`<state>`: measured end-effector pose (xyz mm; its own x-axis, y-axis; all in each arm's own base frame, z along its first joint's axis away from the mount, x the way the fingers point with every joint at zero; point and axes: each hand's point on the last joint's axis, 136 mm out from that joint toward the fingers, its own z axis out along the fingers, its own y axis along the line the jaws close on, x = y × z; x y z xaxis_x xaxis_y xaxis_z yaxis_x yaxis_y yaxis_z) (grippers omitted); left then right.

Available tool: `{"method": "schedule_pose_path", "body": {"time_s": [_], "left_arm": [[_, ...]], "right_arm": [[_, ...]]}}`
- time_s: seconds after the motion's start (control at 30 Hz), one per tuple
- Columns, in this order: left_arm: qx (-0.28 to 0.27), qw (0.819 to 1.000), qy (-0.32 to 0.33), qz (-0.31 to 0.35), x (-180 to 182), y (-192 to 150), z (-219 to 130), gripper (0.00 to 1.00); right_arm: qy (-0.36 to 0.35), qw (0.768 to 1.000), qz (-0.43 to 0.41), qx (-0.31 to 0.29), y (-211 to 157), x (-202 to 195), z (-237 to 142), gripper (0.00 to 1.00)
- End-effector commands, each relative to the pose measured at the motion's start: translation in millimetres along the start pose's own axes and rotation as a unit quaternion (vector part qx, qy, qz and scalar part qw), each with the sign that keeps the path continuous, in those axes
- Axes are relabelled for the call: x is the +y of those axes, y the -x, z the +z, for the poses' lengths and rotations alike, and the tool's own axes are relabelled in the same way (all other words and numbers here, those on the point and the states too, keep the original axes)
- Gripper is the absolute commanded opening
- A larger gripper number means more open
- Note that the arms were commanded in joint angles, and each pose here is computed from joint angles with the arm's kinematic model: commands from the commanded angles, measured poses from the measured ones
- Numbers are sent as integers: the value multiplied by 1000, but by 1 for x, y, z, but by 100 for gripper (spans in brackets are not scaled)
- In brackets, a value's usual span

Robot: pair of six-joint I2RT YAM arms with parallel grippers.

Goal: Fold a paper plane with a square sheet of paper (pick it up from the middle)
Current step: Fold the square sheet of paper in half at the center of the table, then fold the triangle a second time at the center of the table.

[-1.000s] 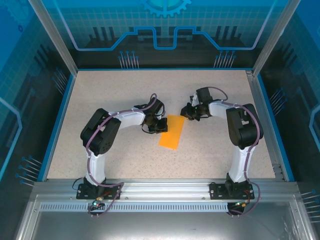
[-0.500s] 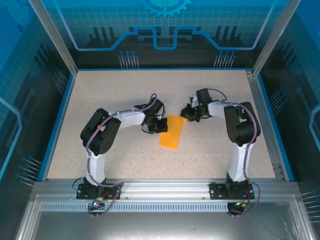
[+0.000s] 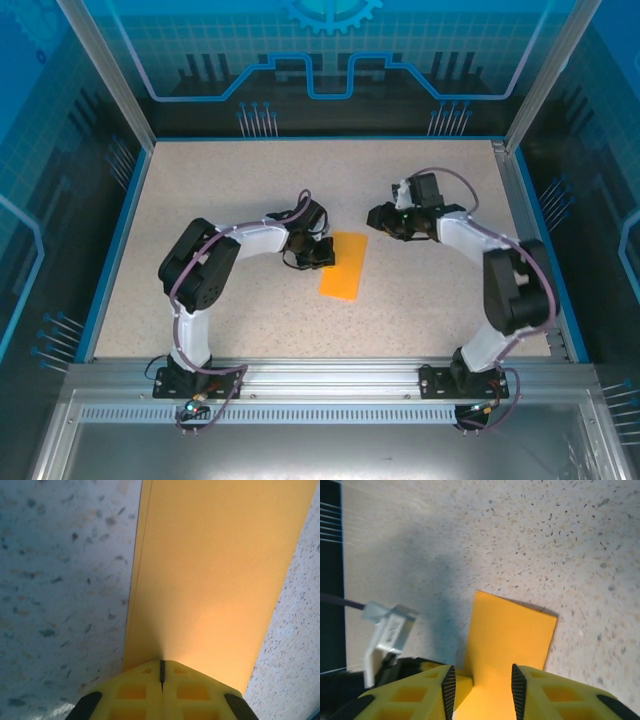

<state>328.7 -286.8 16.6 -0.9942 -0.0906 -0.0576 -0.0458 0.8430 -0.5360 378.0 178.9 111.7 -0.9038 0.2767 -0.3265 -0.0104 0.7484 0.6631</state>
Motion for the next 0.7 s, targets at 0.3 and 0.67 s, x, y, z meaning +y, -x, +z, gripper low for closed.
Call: {"method": "schedule_pose_path", "body": {"time_s": [0.3, 0.67], "left_arm": [[-36, 999, -36, -8, -17, -2, -45, 32], [-17, 992, -111, -62, -3, 7, -52, 47]], "right_arm": [[-62, 997, 13, 38, -94, -26, 2, 50], [-51, 995, 7, 80, -119, -6, 35, 42]]}}
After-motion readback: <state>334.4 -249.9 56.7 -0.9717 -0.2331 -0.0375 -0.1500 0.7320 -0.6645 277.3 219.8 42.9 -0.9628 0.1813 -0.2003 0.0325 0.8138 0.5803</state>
